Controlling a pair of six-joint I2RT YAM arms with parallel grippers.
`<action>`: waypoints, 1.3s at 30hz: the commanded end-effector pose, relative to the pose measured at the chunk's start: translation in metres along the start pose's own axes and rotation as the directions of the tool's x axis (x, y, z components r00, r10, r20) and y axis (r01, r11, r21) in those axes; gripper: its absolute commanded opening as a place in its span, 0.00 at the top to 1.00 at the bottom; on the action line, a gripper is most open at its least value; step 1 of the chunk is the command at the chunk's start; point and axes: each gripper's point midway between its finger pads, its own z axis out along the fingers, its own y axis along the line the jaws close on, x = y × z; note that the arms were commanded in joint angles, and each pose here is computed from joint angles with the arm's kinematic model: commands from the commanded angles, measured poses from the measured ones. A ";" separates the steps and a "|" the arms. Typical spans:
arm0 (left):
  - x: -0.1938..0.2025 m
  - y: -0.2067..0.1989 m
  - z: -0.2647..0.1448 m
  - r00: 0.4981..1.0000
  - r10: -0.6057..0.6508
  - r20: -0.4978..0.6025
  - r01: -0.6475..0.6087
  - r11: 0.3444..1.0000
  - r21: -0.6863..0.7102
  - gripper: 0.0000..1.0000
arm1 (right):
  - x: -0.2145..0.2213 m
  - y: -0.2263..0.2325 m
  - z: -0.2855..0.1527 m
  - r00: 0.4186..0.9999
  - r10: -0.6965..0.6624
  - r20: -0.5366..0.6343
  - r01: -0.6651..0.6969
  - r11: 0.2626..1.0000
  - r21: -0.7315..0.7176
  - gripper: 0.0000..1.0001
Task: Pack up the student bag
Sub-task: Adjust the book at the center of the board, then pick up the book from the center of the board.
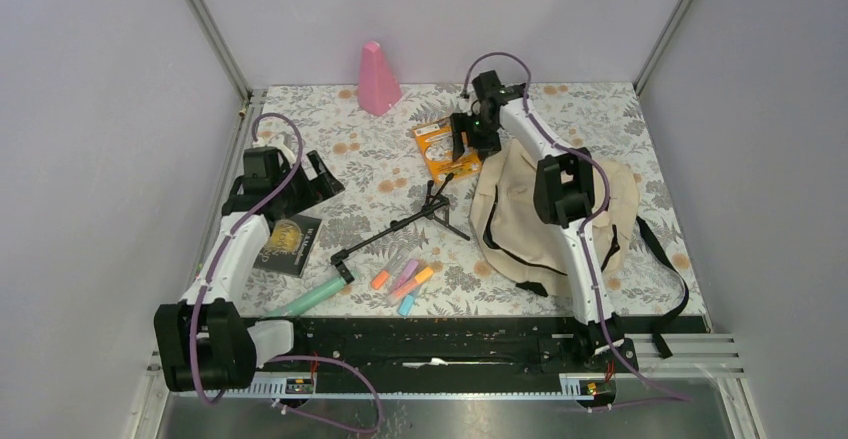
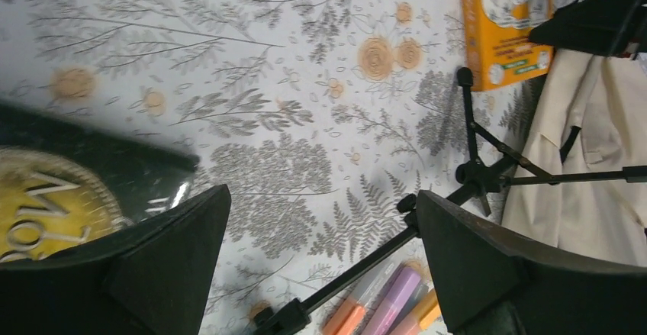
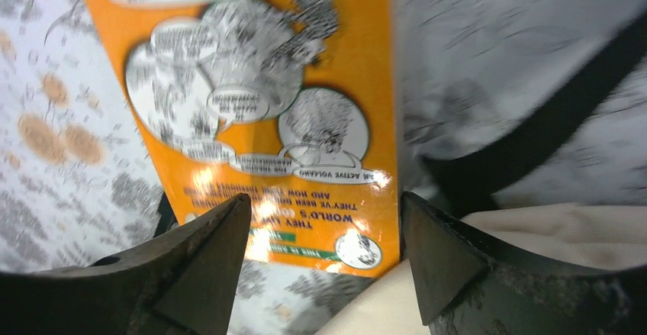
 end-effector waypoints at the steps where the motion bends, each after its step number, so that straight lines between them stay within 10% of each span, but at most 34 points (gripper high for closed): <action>1: -0.025 -0.046 0.008 0.998 0.024 0.065 -0.031 0.993 0.111 0.05 | 0.032 0.062 -0.026 0.995 -0.051 -0.091 0.041 0.994 -0.104 0.23; 19: -0.027 -0.137 0.140 0.994 0.060 -0.093 -0.030 0.954 0.297 0.11 | 0.035 0.061 -0.017 0.895 0.423 0.139 -0.406 0.904 -0.137 0.22; 39: 0.033 -0.144 0.215 0.949 0.102 -0.298 -0.022 0.965 0.263 0.24 | 0.002 0.118 -0.006 0.866 0.494 0.076 -0.434 0.819 -0.376 0.27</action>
